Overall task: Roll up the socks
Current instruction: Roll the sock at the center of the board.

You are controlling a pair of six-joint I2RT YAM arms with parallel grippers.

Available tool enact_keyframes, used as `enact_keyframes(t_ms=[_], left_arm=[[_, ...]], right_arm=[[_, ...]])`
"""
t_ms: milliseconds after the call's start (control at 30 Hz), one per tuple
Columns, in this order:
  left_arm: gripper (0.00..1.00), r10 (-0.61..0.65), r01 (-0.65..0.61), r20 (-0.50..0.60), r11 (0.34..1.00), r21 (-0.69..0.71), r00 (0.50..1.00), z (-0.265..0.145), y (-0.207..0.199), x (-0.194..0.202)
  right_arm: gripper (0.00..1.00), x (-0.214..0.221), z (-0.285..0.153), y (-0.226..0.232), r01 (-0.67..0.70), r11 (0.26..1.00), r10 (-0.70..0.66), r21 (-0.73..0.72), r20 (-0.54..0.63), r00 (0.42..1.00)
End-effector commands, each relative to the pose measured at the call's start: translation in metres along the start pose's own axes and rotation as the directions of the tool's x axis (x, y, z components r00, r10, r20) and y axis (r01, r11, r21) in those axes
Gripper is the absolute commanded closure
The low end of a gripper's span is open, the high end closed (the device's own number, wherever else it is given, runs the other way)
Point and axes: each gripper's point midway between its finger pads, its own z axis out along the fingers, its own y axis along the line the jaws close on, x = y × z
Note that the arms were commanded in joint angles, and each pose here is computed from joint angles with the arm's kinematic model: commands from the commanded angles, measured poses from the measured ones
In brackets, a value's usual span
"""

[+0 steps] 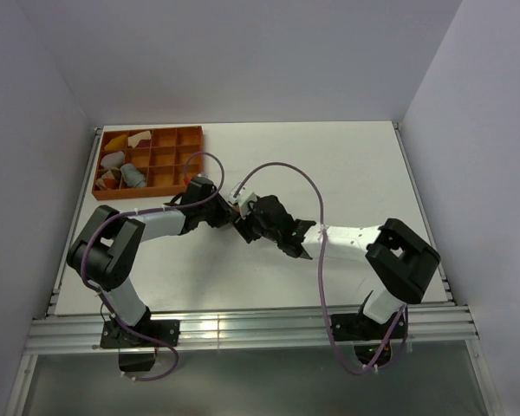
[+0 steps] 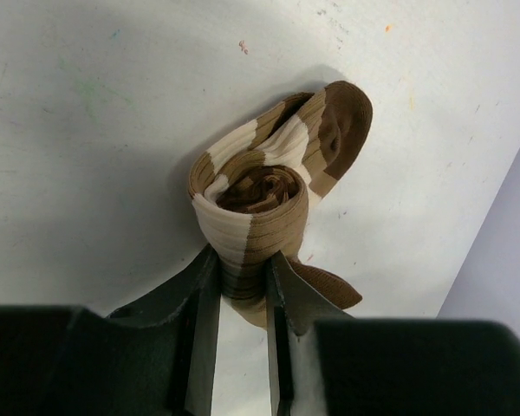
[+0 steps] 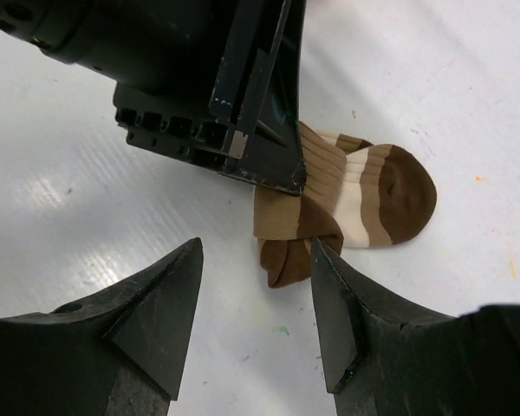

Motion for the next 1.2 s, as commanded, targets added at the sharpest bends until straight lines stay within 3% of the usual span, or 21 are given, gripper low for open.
enact_keyframes(t_ms=[0, 800, 933, 1033, 1167], left_arm=[[1.0, 0.033, -0.034, -0.027, 0.998, -0.061, 0.999, -0.002, 0.011, 0.005], [1.0, 0.008, -0.008, -0.149, 1.0, 0.0, 0.989, -0.002, 0.011, 0.03], [1.0, 0.006, -0.003, -0.181, 1.0, 0.019, 0.983, -0.004, 0.011, 0.036], [1.0, 0.01, -0.005, -0.184, 1.0, 0.029, 0.983, -0.008, 0.011, 0.035], [0.96, 0.015, -0.007, -0.175, 0.999, 0.043, 0.984, -0.014, 0.01, 0.029]], right_arm=[[0.4, -0.012, 0.016, -0.008, 0.071, 0.994, -0.073, 0.084, 0.03, 0.997], [0.45, 0.061, 0.073, 0.004, 0.121, 0.992, -0.112, 0.035, -0.182, 0.977], [0.63, 0.066, 0.081, 0.003, 0.114, 0.993, -0.108, 0.015, -0.222, 0.969], [0.88, 0.07, 0.082, 0.006, 0.122, 0.992, -0.124, -0.023, -0.247, 0.961], [1.0, 0.072, 0.078, 0.005, 0.12, 0.991, -0.132, -0.059, -0.28, 0.951]])
